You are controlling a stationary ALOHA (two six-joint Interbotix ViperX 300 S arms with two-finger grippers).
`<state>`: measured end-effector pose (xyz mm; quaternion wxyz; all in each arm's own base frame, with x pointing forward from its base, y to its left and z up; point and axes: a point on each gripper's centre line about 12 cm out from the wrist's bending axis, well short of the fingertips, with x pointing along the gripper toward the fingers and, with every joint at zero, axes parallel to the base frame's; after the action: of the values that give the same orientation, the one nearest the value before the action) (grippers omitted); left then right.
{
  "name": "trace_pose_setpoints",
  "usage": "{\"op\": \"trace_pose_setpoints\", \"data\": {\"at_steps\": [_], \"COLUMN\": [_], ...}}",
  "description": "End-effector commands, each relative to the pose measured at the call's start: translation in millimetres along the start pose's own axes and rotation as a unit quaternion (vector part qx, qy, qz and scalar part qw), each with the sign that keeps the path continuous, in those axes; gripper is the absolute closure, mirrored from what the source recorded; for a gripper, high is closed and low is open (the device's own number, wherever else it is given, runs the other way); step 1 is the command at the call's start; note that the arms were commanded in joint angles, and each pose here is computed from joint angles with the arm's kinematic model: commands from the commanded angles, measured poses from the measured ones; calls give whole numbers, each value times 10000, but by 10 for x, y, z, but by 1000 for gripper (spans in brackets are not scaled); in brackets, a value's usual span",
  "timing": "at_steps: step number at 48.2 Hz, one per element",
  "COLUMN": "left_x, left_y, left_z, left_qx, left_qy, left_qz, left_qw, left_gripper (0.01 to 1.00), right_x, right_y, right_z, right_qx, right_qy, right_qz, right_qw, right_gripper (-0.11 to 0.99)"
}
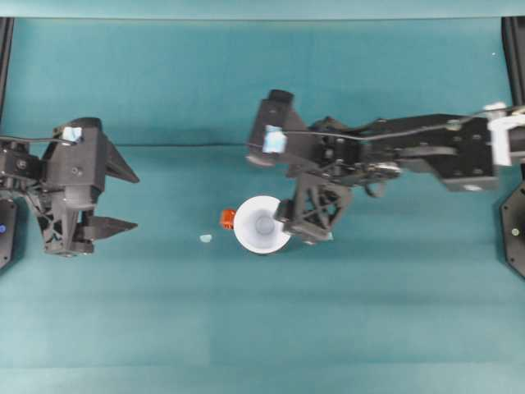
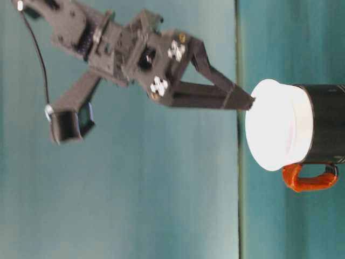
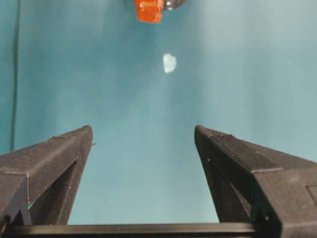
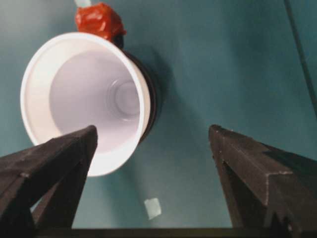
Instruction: Put the paper cup into the moved red handle cup holder.
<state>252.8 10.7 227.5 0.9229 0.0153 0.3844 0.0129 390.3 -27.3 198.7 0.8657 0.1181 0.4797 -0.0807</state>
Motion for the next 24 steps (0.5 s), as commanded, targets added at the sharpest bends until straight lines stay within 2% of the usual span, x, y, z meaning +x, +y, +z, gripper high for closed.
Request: {"op": "trace_pose_setpoints", "data": {"at_steps": [1,13,24], "left_x": [-46,-46,-44], "left_y": [0,-1,-1], "left_z": [60,60,54], "left_qx": [4,-3,-3], "left_qy": [-138,-138,-131], "left_qz": [4,0,0], "left_qw": [9999,9999,9999], "left_gripper": [87,88,88], "right_x": [-521,-636,-709], "right_y": [83,62,52], "right_z": [139,-31,-178], "right_qx": [-154,-179,-205], "right_qy": [-914,-1507,-1753], "right_qz": [226,363,438], "right_qw": [9954,9878,9833], "right_gripper": [255,254,255]}}
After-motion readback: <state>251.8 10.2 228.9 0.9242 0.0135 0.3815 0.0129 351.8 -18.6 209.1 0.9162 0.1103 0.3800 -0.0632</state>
